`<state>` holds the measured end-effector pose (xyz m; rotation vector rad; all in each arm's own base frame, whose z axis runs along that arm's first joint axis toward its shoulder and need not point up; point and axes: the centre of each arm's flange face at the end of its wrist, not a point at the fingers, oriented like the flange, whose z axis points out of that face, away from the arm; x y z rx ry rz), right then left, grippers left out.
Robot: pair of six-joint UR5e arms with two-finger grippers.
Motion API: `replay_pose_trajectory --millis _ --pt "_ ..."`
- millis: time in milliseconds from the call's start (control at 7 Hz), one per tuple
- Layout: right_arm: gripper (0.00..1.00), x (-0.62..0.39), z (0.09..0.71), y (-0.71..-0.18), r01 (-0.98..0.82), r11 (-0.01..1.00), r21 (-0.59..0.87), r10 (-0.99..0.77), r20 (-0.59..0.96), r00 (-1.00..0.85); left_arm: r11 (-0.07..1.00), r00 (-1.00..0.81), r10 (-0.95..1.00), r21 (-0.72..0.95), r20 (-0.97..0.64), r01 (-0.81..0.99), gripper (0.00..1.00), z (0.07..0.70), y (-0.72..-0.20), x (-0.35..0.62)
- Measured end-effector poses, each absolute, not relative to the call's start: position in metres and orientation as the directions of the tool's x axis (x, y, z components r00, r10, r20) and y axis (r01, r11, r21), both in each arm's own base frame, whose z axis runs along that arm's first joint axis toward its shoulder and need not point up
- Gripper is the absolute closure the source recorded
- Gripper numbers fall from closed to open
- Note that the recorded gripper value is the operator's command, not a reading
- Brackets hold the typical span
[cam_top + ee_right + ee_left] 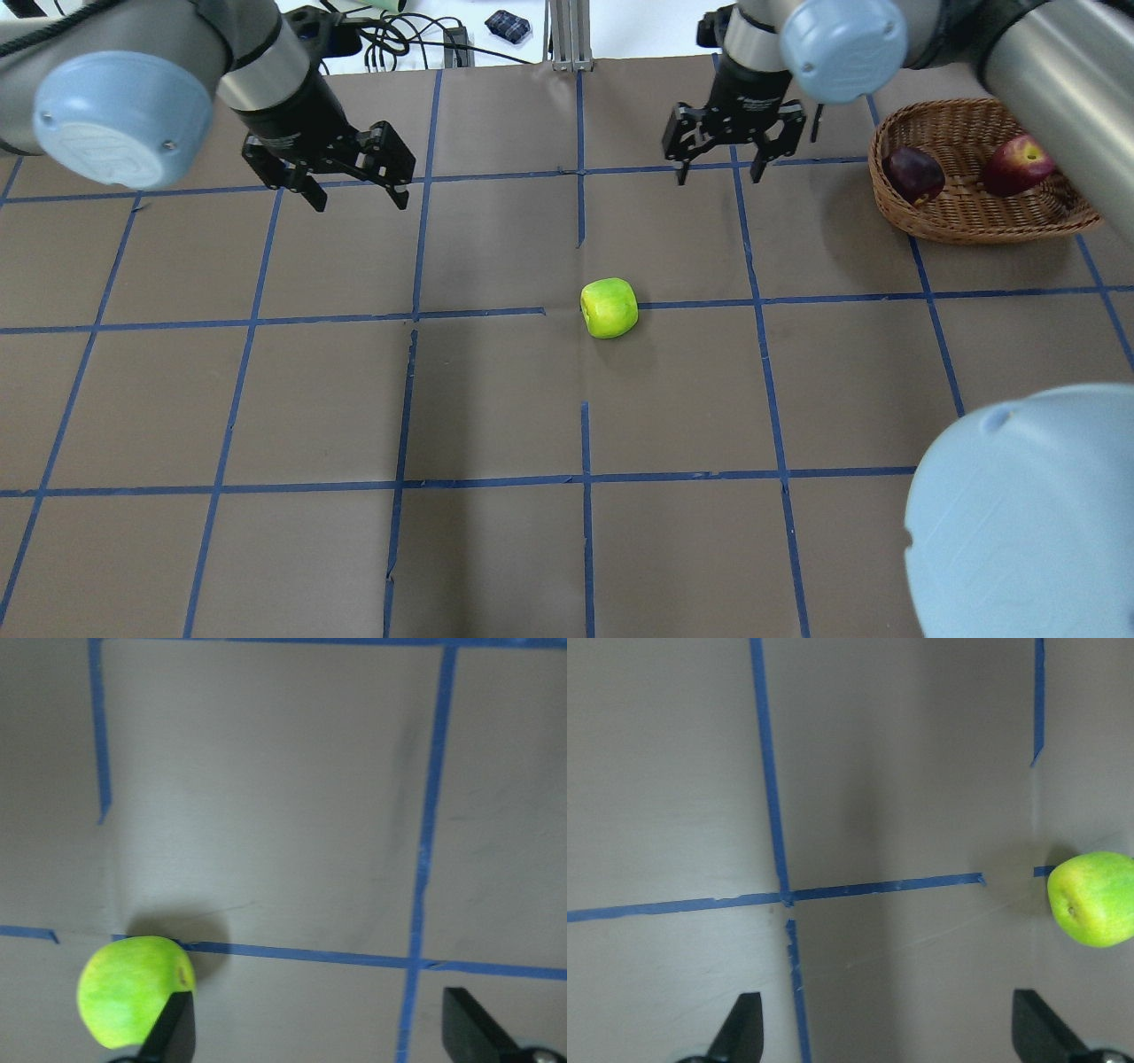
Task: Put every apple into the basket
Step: 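Grasp the green apple with the right gripper while the left withdraws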
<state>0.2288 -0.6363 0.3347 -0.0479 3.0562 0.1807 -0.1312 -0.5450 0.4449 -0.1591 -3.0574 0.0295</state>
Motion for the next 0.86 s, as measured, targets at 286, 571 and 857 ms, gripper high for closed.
replay_pose_trajectory --millis 286,571,857 --pt "0.00 0.311 0.291 -0.592 -0.047 0.997 0.069 -0.043 -0.060 -0.997 0.992 -0.993 0.114 -0.048 0.005 0.114 0.00 0.471 -0.528 -0.123" --pt "0.00 0.330 0.242 -0.557 -0.058 0.998 -0.006 -0.058 -0.059 -0.997 0.993 -0.994 0.109 -0.050 0.001 0.109 0.00 0.469 -0.531 -0.123" --pt "0.13 0.325 0.212 -0.542 -0.074 0.997 -0.021 -0.074 -0.008 -0.997 0.993 -0.994 0.106 -0.050 0.000 0.106 0.00 0.468 -0.533 -0.123"
